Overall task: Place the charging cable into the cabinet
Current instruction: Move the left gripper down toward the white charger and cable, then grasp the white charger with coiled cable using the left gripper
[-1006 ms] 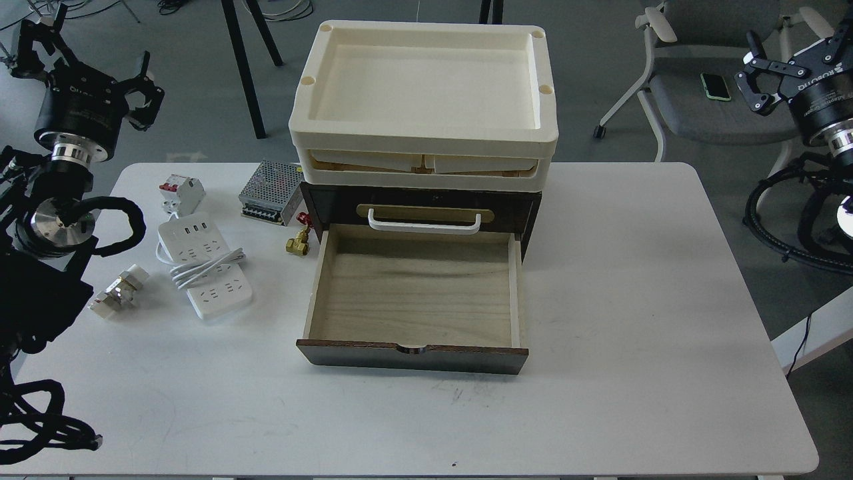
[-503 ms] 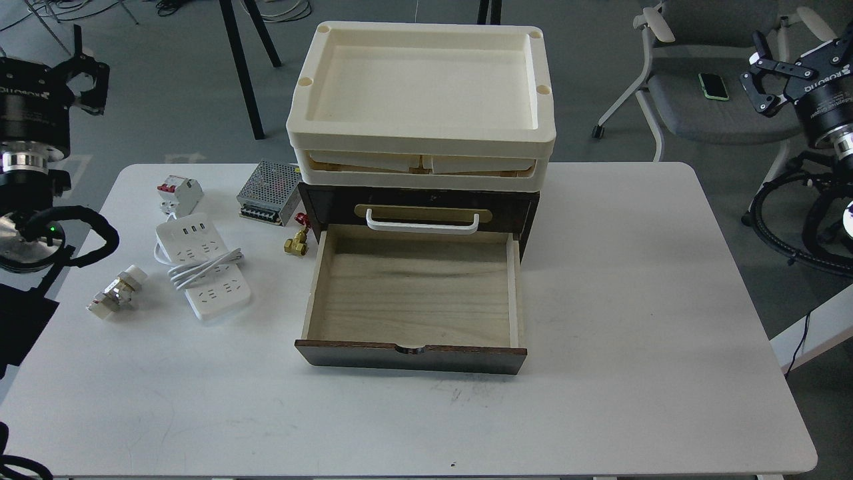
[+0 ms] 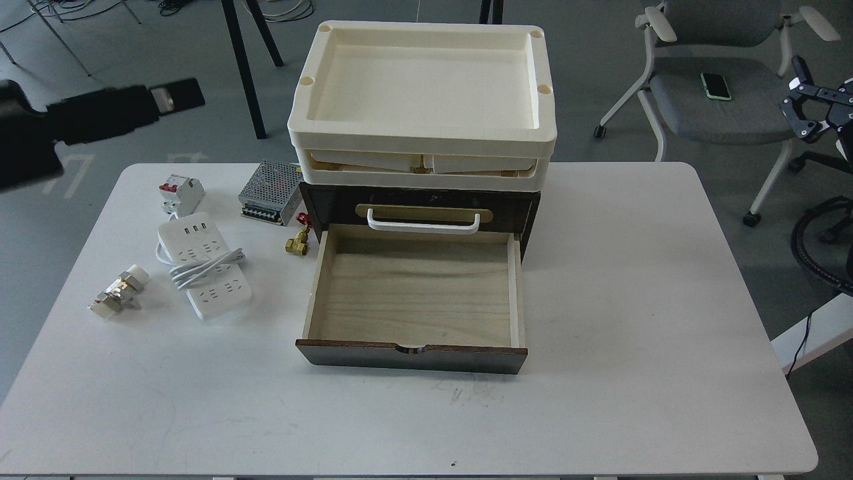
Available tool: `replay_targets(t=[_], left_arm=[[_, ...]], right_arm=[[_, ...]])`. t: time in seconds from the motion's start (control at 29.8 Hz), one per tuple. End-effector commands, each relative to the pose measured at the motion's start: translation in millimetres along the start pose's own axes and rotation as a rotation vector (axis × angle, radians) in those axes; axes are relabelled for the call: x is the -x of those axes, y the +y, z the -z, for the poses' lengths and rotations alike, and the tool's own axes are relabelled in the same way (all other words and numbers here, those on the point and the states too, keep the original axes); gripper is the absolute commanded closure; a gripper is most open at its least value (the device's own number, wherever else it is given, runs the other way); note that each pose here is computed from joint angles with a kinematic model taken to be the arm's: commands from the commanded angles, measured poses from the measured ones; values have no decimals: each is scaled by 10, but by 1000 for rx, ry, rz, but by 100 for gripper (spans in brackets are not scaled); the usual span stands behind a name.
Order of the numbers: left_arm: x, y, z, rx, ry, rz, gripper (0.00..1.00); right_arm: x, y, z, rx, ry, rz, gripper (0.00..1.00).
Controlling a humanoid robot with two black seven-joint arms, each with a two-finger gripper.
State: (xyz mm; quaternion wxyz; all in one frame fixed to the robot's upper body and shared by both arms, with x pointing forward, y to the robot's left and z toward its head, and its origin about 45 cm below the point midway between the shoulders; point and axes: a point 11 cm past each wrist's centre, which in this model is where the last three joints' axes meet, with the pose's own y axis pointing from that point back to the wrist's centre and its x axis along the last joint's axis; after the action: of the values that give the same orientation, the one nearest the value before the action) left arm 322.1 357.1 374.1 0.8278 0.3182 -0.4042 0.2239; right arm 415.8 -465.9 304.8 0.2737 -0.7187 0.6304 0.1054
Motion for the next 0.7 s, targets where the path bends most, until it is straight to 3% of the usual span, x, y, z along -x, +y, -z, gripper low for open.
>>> replay_targets(t=[0.0, 0.2, 0.54, 0.67], left_arm=[[611, -110, 730, -312, -391, 332, 0], [1108, -572, 1361, -398, -233, 374, 0], [1448, -861, 1377, -361, -180, 398, 3], [1565, -866, 1474, -375, -195, 391, 10]], right_arm=[[-46, 51, -33, 10, 1, -12, 0], [-54, 61, -41, 12, 1, -14, 0], [-97, 92, -70, 19, 5, -27, 0], [-102, 101, -85, 22, 3, -28, 0]])
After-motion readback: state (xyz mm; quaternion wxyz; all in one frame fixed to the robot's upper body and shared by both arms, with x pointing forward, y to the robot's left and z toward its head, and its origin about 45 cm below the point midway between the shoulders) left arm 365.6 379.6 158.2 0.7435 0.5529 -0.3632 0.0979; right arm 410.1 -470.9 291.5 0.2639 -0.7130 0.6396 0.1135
